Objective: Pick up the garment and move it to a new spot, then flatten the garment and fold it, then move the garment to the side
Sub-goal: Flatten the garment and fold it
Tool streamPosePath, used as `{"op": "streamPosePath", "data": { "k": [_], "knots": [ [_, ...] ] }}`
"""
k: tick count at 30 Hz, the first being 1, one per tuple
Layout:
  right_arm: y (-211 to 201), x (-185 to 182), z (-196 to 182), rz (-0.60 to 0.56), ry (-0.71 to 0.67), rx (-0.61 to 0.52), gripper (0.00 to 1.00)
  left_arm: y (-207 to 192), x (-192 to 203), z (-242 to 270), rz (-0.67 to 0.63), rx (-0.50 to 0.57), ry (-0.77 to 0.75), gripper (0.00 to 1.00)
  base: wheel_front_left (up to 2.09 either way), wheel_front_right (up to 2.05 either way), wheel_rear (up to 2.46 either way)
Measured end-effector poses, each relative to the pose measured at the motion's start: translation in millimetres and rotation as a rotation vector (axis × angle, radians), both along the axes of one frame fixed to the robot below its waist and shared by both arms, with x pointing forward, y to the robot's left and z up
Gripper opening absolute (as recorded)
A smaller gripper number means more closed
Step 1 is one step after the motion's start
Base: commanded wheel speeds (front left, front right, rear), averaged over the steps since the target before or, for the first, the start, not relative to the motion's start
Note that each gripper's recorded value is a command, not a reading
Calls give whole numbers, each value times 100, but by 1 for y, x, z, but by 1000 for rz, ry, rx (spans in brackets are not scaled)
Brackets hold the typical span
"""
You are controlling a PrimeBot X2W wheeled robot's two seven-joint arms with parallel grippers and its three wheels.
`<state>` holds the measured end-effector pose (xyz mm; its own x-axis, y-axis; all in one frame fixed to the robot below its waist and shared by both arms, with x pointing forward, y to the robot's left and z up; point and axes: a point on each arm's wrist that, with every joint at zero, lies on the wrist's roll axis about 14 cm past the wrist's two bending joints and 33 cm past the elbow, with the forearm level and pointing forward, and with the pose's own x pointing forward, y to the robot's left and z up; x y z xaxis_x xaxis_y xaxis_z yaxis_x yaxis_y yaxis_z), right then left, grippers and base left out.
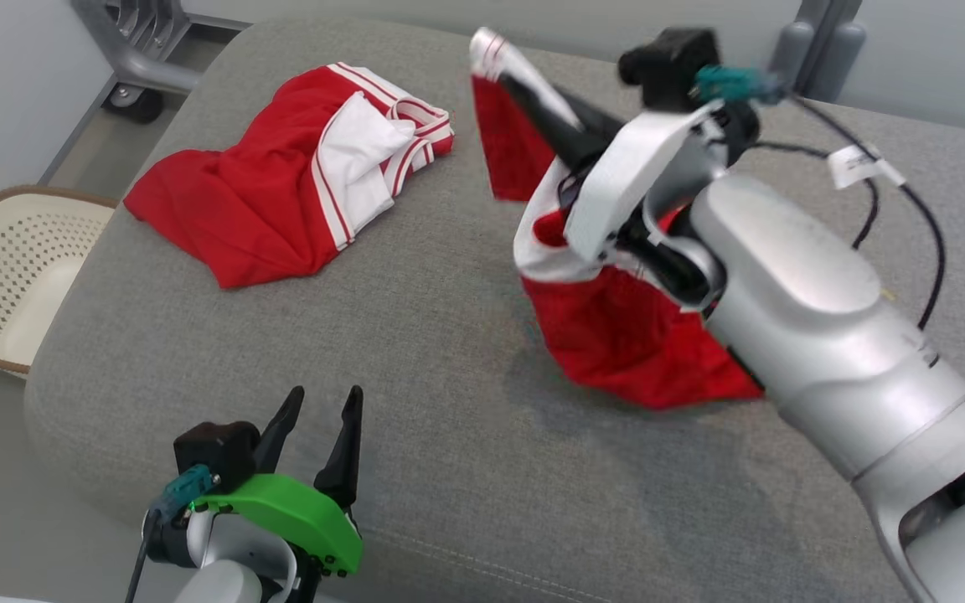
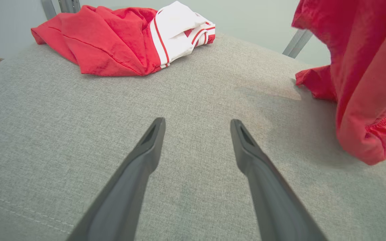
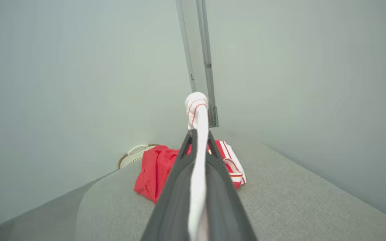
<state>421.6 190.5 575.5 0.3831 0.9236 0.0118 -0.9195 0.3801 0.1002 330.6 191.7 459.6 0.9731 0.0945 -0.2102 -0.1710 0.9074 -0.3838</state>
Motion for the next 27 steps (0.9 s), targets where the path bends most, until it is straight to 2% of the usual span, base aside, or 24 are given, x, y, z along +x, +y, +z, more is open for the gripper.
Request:
{"op": "streamPosePath", "data": {
  "k": [2,5,7,9,15,21,24,27],
  "knots": [
    [-21,30,30,-110,-5,100,0,-4,-1,-2,-13,0,5,100,0,0,0],
    [-67,76,61,-339,9,223,0,-11,-3,-8,-39,-4,19,100,0,0,0],
    [-98,95,60,-450,11,217,0,-17,-2,-8,-61,-1,17,100,0,0,0],
    [-123,105,49,-515,10,160,0,-23,1,-7,-86,3,12,100,0,0,0],
    [-155,99,29,-546,34,10,0,-46,8,0,-152,-6,-15,100,0,0,0],
    [-174,83,22,-561,76,-38,0,-61,8,7,-191,-15,-40,100,0,0,0],
    [-200,86,25,-663,133,18,0,-58,2,0,-181,-19,-20,100,0,0,0],
    [-249,96,18,-809,187,58,0,-65,3,-1,-205,-19,-16,100,0,0,0]
  ]
}}
